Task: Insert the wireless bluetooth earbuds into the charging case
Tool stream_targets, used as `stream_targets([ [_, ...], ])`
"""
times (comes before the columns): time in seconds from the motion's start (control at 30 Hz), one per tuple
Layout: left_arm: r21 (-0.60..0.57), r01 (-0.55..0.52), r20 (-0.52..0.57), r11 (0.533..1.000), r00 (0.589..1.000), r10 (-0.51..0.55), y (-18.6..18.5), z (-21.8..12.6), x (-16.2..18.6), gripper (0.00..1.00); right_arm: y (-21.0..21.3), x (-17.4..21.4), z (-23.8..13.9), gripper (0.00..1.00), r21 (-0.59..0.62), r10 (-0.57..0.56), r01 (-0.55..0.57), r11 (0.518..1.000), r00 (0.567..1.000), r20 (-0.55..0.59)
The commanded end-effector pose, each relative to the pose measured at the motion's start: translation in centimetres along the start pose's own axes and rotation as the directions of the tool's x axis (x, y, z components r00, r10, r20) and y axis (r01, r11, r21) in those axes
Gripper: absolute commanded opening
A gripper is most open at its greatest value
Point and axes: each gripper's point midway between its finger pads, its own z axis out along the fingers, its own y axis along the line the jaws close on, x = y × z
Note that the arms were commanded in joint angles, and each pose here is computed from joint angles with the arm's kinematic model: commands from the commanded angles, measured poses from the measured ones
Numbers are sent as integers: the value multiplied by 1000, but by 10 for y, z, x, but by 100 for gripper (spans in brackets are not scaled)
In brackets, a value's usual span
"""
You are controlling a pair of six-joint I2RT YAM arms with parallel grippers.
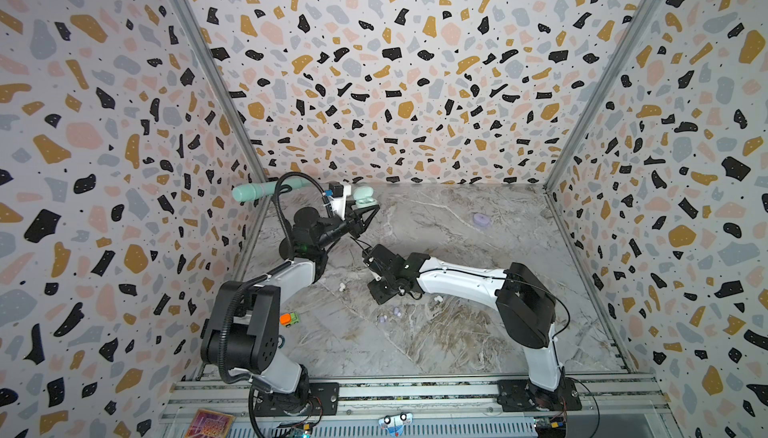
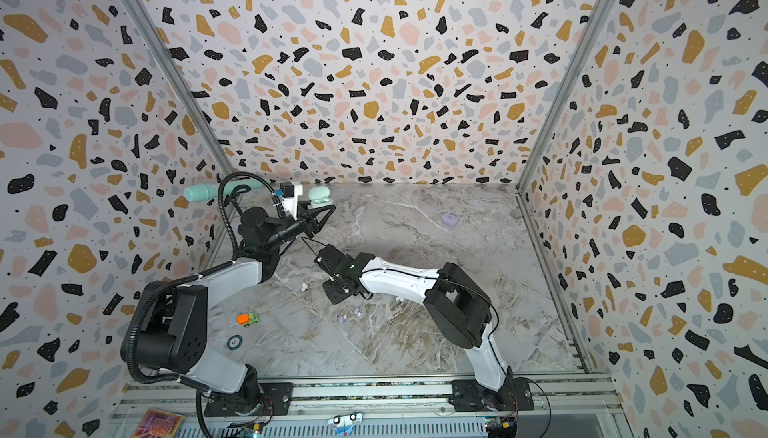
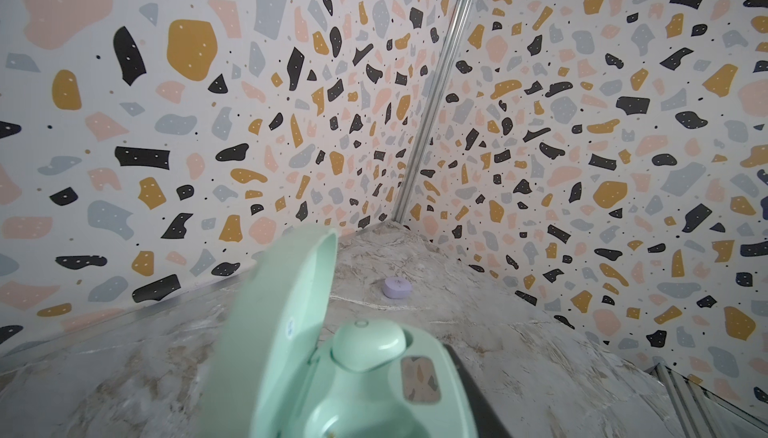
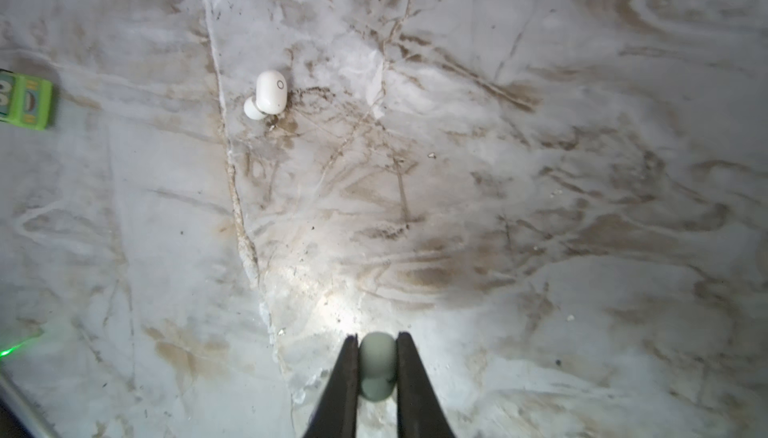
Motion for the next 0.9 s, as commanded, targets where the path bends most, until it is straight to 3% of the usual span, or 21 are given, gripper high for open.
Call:
stream_targets([
  [0.0,19,-27,12,999,1000,27,-5,1,1,32,1,-17,-37,11,-61,63,-58,996,995,82],
  [0.5,79,-56,-14,995,998,57,-40,12,21,32,-63,-28,-133,10,-189,252,-210,959,938,240],
  [0.87,189,-100,61,977,994,90,-105,11,38,32,-89,-61,-223,10,-269,288,-188,945,870,401],
])
